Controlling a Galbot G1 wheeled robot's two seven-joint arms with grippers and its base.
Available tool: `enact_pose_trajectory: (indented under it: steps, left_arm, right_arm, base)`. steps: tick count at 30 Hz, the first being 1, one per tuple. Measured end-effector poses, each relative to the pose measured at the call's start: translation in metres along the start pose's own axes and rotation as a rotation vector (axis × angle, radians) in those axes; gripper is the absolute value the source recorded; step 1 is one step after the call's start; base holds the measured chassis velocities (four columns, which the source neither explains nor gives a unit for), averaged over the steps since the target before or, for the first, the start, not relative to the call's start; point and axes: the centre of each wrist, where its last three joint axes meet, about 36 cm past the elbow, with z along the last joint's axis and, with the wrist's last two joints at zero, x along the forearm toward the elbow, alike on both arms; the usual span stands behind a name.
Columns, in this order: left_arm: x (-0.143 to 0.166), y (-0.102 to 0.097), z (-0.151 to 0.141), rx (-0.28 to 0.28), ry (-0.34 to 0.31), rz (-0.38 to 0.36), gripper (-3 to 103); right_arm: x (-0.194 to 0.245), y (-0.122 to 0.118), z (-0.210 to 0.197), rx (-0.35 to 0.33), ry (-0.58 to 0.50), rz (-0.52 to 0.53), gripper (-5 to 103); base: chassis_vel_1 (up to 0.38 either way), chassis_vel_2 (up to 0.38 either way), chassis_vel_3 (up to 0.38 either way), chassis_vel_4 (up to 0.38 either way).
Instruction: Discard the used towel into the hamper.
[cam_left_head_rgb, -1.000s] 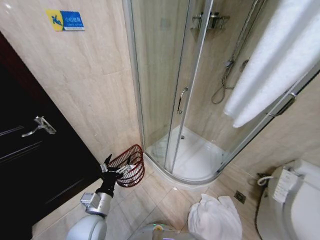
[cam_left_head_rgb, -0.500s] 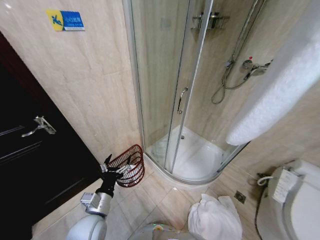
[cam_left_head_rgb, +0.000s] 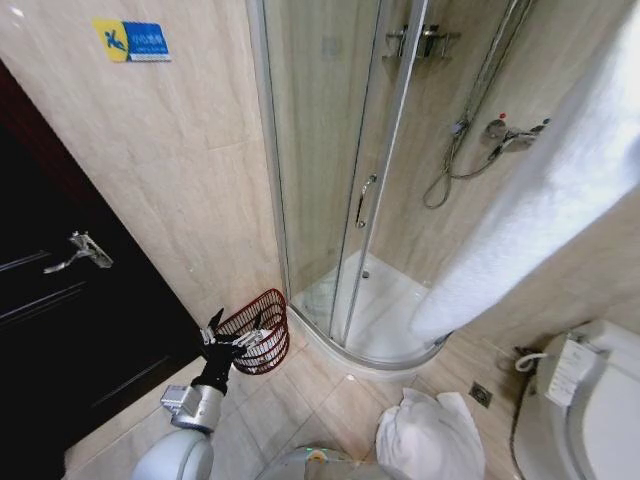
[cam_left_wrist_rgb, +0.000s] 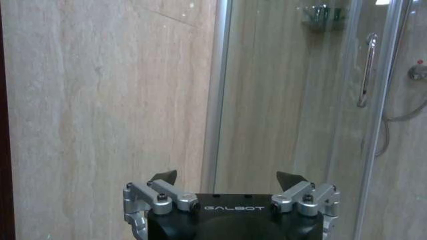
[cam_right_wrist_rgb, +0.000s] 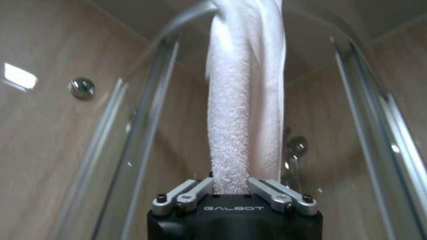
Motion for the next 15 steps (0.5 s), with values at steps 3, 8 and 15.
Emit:
enact_pose_trajectory:
  steps: [3, 8, 15]
  left_arm:
    - [0.0, 0.0, 0.0, 0.0, 0.0, 0.0, 100]
    - [0.0, 0.0, 0.0, 0.0, 0.0, 0.0, 100]
    - [0.0, 0.0, 0.0, 0.0, 0.0, 0.0, 100]
  right_arm:
    - [0.009, -0.004, 0.007, 0.015, -0.011, 0.005, 5]
    - [0.013, -0.009, 0.006, 0.066, -0.101, -0.028, 5]
    - [0.021, -0.013, 0.009, 0.083, -0.117, -0.035, 5]
  base:
    - [0.0, 0.0, 0.0, 0.0]
    - [0.0, 0.0, 0.0, 0.0]
    - [0.0, 0.0, 0.0, 0.0]
